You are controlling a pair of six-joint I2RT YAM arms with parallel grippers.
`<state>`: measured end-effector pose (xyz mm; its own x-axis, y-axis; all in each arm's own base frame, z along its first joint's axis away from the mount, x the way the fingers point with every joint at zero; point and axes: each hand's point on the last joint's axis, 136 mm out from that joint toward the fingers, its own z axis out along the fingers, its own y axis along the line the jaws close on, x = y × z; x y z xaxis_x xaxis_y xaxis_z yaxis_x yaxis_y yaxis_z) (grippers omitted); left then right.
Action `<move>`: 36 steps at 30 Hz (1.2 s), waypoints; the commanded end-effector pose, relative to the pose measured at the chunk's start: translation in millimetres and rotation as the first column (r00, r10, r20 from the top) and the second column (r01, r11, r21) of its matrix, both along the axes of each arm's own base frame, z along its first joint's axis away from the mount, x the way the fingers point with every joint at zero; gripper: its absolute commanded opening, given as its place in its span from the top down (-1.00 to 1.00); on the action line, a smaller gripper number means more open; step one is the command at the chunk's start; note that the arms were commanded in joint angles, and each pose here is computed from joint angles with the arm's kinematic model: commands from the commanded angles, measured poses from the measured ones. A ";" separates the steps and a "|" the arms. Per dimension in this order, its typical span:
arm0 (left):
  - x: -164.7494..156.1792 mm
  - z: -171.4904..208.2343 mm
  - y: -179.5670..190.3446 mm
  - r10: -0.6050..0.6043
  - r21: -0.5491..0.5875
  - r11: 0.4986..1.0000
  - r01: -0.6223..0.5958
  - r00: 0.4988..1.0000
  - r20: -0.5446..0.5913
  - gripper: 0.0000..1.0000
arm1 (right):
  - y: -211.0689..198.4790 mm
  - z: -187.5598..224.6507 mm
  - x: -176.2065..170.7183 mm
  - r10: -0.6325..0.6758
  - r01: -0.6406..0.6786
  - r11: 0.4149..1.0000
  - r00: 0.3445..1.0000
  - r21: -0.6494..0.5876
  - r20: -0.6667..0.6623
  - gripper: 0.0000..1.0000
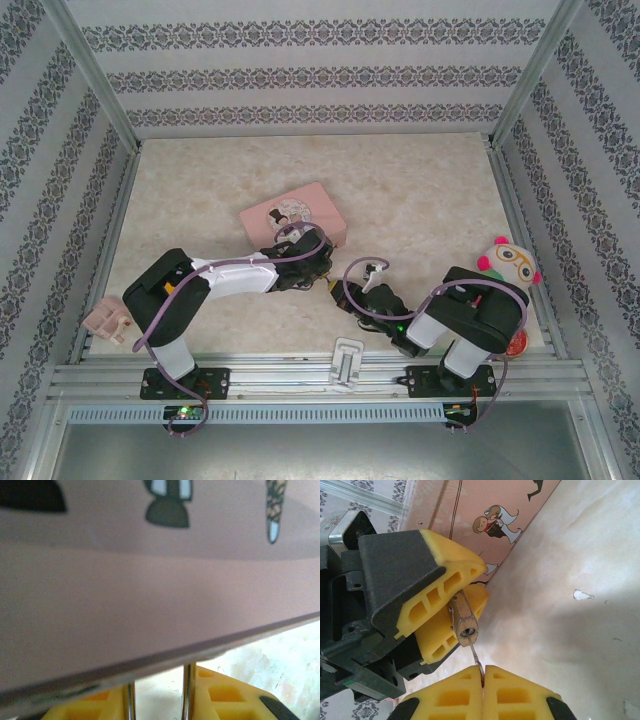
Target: Unlock the padlock with the key
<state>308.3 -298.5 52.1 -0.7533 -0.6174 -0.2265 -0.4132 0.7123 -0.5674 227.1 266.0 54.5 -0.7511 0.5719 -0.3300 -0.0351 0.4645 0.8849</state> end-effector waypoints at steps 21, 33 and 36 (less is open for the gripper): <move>1.9 23.3 -15.5 -0.019 -0.058 0.998 0.021 0.999 0.038 1.00 | 7.6 19.2 17.8 -0.036 0.034 0.994 0.999 0.100 0.023 1.00; -0.6 24.6 -17.1 -0.037 -0.059 0.998 0.039 0.999 0.035 1.00 | 16.3 29.5 21.0 0.012 -0.018 0.991 0.999 0.129 0.051 1.00; -0.4 25.2 -19.5 -0.042 -0.067 0.997 0.045 0.999 0.034 1.00 | 26.4 35.6 20.0 0.055 -0.064 0.988 0.996 0.137 0.068 1.00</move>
